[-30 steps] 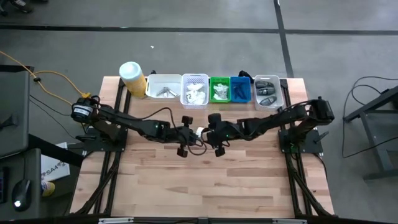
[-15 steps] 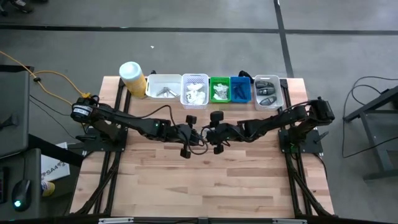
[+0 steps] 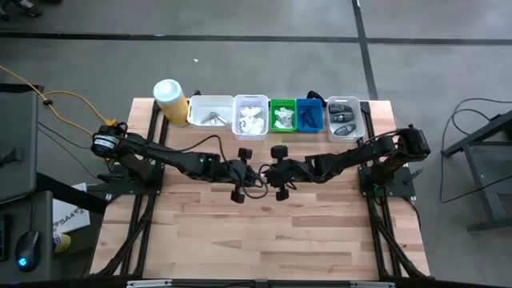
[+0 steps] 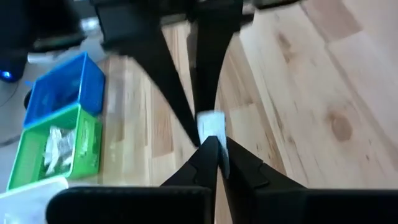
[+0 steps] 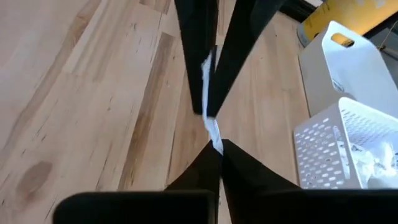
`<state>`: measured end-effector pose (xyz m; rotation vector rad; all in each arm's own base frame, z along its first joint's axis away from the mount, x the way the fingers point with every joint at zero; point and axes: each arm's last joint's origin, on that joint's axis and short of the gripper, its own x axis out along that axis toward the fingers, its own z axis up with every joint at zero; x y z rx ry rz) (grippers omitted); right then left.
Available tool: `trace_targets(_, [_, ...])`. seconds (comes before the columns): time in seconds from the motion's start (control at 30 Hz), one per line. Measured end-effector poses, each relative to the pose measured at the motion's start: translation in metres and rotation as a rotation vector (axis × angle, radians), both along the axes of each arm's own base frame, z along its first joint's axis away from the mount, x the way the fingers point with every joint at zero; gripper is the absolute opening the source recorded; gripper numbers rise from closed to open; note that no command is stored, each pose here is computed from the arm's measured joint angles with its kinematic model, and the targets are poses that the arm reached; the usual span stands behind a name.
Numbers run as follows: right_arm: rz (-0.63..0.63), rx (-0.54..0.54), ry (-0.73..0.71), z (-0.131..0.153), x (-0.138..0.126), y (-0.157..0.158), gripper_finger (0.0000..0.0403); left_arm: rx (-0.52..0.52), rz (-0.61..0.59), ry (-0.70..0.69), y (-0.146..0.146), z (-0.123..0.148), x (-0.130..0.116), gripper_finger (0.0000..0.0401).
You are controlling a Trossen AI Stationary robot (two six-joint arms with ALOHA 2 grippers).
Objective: Pick & Place Travel size toiletries
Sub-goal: Put the white bandage into the green bin
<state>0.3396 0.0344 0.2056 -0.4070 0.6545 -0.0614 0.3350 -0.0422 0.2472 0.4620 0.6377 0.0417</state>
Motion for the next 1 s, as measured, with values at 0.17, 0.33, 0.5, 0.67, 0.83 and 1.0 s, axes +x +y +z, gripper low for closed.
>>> trace_targets(0.17, [-0.031, 0.037, 0.004, -0.001, -0.001, -0.001, 0.0004, -0.018, 0.047, 0.010, 0.002, 0.006, -0.008, 0.0018])
trace_targets(0.33, [-0.036, 0.046, 0.009, -0.002, -0.001, -0.001, 0.0003, -0.080, -0.017, 0.006, 0.000, 0.010, -0.010, 0.0019])
trace_targets(0.5, [-0.049, 0.062, 0.012, -0.002, -0.002, -0.001, 0.0003, -0.077, -0.042, 0.031, -0.001, 0.009, -0.011, 0.0061])
trace_targets(0.67, [-0.086, 0.090, 0.024, -0.004, -0.003, -0.003, 0.0003, -0.040, 0.133, 0.061, 0.006, 0.013, -0.024, 0.0143])
trace_targets(0.83, [-0.191, 0.123, 0.045, -0.003, -0.007, -0.014, 0.0003, -0.037, 0.201, 0.043, 0.012, 0.017, -0.054, 0.0169])
trace_targets(1.0, [-0.309, 0.155, 0.007, 0.008, -0.012, -0.036, 0.0003, -0.039, 0.249, -0.083, 0.020, -0.001, -0.096, 0.0156])
